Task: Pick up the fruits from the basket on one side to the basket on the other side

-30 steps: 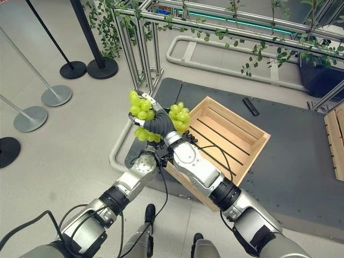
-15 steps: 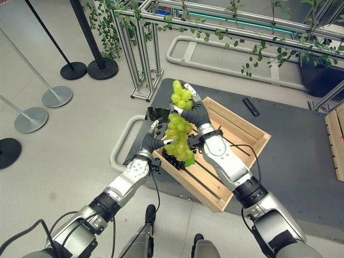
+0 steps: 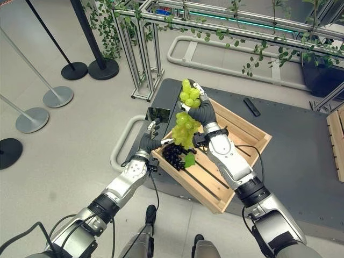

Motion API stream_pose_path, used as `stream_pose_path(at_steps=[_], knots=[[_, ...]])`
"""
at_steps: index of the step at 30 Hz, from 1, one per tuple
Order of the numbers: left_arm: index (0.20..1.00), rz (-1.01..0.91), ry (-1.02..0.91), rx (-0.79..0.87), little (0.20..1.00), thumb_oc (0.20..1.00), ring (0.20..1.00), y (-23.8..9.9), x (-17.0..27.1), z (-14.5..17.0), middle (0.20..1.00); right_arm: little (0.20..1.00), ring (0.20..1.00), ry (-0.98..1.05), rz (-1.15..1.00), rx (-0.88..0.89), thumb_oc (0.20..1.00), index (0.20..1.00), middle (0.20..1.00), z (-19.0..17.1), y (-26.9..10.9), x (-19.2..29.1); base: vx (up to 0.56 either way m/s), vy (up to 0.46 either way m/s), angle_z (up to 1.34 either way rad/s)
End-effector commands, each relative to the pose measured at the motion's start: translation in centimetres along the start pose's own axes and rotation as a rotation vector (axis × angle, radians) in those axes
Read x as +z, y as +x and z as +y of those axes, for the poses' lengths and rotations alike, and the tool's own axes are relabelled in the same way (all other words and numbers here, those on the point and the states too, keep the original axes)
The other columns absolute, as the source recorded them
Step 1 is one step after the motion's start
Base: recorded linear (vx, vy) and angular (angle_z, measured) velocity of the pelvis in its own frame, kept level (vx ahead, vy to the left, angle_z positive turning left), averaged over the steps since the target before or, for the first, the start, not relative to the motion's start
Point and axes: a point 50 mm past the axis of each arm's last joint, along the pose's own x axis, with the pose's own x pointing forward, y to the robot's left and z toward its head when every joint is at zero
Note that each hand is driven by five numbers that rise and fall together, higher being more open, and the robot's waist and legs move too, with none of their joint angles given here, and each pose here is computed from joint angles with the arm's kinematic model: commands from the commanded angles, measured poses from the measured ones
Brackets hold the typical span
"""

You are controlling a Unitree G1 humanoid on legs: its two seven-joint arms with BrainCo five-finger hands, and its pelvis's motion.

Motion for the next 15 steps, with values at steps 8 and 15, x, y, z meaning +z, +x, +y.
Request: stream_pose_path(at_steps=[8,15], knots=[[1.0,-0.233,-0.017,-0.063,1.0,1.0,1.0,0.9,5.2,-2.1,1.0,0.2,0.2,0.048,-0.155,0.097,0.2,0.2,0.2,3.0,0.9,2.8,0.0,0.0,0.0],[1.0,-0.256,-0.029,-0.075,1.0,1.0,1.0,1.2,6.1,-2.9,1.0,0.2,0.2,0.077,-0.136,0.154,0.2,0.2,0.2,4.8,1.0,2.5,0.0,0.0,0.0]])
